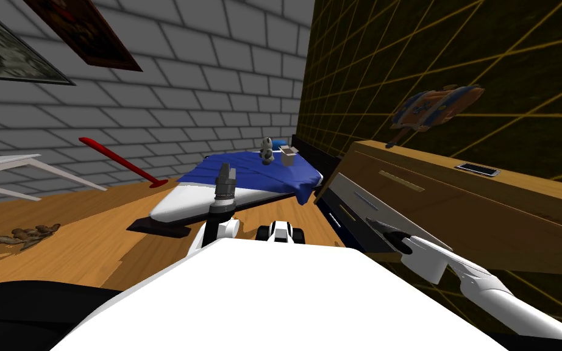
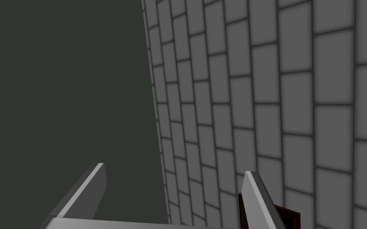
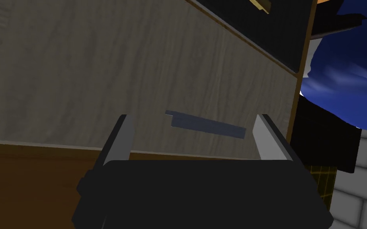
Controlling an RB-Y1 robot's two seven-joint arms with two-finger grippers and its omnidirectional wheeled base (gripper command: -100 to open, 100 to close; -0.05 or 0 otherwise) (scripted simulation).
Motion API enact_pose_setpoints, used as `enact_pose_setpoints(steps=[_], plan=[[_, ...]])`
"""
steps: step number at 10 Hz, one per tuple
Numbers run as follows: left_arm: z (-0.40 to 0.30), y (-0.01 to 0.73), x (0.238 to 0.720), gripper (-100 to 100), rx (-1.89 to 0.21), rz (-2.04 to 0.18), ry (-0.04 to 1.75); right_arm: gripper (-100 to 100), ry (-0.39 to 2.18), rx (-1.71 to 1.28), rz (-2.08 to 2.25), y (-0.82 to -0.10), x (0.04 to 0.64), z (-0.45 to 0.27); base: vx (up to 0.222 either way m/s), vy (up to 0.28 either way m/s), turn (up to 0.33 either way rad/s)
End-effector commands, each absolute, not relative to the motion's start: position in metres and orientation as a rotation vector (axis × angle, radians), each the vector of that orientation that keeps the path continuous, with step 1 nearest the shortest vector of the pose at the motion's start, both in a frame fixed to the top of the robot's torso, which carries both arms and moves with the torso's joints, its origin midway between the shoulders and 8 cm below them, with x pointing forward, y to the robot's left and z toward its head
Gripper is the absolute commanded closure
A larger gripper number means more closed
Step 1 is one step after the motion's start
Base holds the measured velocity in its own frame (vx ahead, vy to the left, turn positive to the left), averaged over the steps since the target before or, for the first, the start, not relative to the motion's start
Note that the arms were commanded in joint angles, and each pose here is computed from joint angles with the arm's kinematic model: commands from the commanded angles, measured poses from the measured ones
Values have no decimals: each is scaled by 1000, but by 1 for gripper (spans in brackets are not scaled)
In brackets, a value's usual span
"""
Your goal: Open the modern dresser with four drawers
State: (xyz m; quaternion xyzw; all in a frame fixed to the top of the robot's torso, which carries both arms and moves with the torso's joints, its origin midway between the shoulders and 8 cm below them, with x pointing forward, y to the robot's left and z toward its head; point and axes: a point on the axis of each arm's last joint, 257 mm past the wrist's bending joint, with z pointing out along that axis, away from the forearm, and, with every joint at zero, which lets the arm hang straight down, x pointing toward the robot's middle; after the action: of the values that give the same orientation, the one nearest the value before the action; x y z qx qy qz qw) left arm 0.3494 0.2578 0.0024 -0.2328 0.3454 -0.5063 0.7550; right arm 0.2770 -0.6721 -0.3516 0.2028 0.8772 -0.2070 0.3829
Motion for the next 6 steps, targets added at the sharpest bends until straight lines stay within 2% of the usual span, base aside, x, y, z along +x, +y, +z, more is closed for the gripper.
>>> enact_pose_setpoints(steps=[1,6], plan=[[2,258,349,0,-508,-1104,753,-100,2232,491,-679,-710,266,-333,24,69,57],[2,258,349,0,-508,-1104,753,-100,2179,422,-1020,-793,243,-267,37,82,84]])
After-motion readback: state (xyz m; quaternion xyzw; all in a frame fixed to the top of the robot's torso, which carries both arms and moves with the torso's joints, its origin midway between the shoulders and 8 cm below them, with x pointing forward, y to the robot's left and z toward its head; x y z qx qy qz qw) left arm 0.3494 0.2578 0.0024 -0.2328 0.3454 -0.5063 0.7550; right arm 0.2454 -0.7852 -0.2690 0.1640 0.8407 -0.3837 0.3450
